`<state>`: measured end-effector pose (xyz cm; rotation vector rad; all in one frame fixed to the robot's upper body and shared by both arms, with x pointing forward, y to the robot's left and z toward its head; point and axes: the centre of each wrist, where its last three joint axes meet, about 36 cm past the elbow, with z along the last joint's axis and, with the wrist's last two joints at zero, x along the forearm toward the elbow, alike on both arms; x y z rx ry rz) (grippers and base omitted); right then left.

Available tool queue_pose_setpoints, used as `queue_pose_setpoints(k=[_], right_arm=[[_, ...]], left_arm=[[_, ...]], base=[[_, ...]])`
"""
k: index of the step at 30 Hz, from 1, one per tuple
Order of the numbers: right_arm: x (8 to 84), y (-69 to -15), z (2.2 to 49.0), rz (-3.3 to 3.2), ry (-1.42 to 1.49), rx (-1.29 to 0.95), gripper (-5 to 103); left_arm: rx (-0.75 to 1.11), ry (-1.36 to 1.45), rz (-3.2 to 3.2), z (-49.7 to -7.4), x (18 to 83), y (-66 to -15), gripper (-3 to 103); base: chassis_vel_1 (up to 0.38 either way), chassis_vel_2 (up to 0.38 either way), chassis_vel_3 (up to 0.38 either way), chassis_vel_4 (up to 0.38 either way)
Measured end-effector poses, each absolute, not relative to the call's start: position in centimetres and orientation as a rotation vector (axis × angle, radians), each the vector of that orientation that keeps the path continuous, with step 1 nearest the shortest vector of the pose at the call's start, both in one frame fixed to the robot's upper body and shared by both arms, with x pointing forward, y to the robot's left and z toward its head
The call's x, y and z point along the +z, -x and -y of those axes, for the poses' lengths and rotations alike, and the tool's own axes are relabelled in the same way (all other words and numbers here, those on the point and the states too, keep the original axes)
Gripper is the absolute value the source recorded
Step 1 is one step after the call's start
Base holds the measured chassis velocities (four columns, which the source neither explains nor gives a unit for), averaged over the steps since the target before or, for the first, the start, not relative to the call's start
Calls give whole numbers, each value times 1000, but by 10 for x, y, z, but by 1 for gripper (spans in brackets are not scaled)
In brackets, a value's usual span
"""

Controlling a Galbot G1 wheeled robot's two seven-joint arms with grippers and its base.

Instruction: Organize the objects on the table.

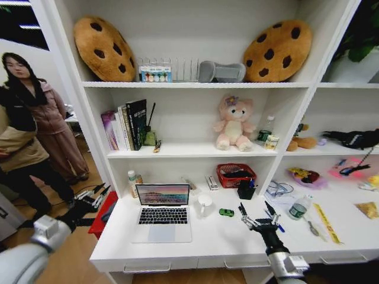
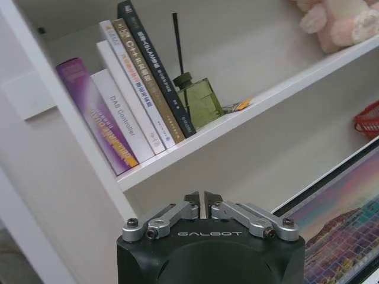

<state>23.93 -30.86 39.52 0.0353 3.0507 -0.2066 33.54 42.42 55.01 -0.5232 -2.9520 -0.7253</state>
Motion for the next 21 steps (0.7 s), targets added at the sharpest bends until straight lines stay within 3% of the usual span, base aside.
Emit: queue_pose_setpoints(k=[2, 4, 21], right_arm=[[392, -240, 311, -3054, -38, -214, 100], [390, -241, 314, -3056, -35, -221, 100], [368, -233, 334, -3075, -27, -272, 100]], left_arm=[[-776, 616, 2914, -429, 554, -351, 2], [-812, 695, 2878, -432, 557, -361, 0], [-1014, 1222, 2538, -441, 601, -412, 0]], base=[[0, 0, 0, 0], [0, 0, 0, 0], [0, 0, 0, 0]])
